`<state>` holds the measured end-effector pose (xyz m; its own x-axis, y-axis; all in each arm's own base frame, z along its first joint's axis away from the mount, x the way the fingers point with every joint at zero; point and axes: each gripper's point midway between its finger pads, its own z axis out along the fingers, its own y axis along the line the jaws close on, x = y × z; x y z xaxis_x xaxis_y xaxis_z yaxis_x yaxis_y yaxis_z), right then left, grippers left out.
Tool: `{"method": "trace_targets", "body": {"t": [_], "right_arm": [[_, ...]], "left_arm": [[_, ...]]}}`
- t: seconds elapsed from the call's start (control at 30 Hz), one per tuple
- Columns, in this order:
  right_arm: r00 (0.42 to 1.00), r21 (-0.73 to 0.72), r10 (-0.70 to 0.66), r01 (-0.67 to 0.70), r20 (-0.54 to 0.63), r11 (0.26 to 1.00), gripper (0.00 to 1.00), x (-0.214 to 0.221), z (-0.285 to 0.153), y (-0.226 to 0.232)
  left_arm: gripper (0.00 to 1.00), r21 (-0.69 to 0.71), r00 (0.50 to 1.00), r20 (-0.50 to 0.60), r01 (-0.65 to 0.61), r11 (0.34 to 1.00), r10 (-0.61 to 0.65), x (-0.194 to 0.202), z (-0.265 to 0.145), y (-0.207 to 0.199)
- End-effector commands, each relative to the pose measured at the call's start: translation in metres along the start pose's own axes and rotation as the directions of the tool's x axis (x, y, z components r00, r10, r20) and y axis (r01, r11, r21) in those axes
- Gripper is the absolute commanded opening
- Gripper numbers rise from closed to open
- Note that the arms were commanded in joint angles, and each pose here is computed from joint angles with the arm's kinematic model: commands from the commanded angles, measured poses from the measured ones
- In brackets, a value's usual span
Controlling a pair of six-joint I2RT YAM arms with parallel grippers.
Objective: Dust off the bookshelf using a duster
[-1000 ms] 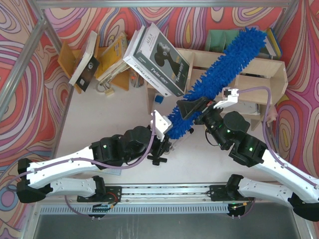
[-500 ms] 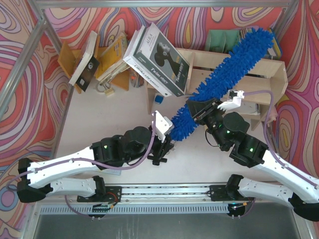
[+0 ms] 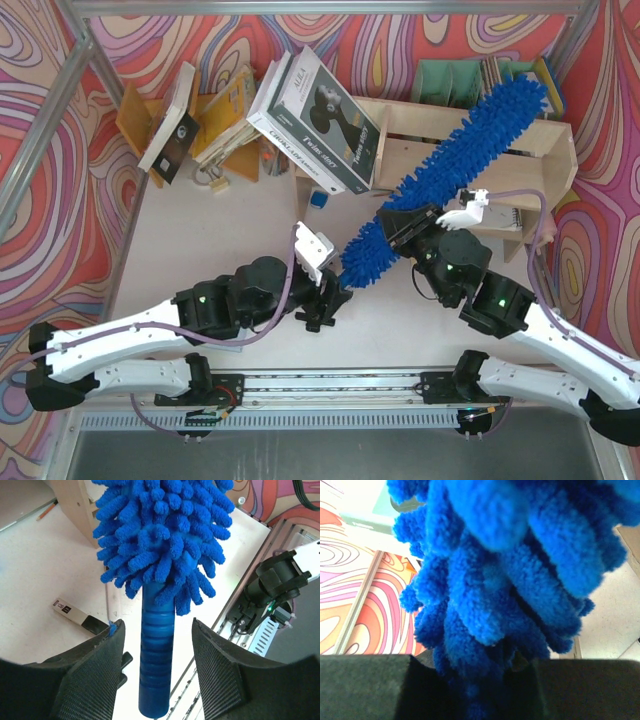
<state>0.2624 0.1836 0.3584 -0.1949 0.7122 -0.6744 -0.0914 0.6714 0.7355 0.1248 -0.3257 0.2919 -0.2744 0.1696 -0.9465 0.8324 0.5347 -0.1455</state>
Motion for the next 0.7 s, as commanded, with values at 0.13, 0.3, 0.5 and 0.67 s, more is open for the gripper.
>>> {"method": "trace_targets", "body": {"t": [0.13, 0.3, 0.5, 0.67], "right_arm": [[0.990, -0.004, 0.121, -0.121, 0.066, 0.993, 0.15, -0.015, -0.006, -0.002], [0.982, -0.013, 0.176, -0.176, 0.068, 0.984, 0.14, -0.013, -0.009, -0.006], [0.974, 0.000, 0.215, -0.216, 0.069, 0.976, 0.12, -0.010, -0.010, -0.012], [0.973, 0.004, 0.218, -0.219, 0.079, 0.976, 0.12, -0.012, -0.010, -0.014]], "left_arm": [[0.54, 0.043, 0.999, -0.036, -0.003, 0.999, 0.004, 0.020, 0.007, -0.007], [0.50, 0.050, 0.999, -0.045, -0.008, 0.999, 0.010, 0.025, 0.014, -0.009], [0.48, 0.069, 0.998, -0.059, -0.009, 0.998, 0.013, 0.028, 0.023, -0.015], [0.31, 0.074, 0.998, -0.063, -0.005, 0.997, 0.010, 0.029, 0.023, -0.016]]}}
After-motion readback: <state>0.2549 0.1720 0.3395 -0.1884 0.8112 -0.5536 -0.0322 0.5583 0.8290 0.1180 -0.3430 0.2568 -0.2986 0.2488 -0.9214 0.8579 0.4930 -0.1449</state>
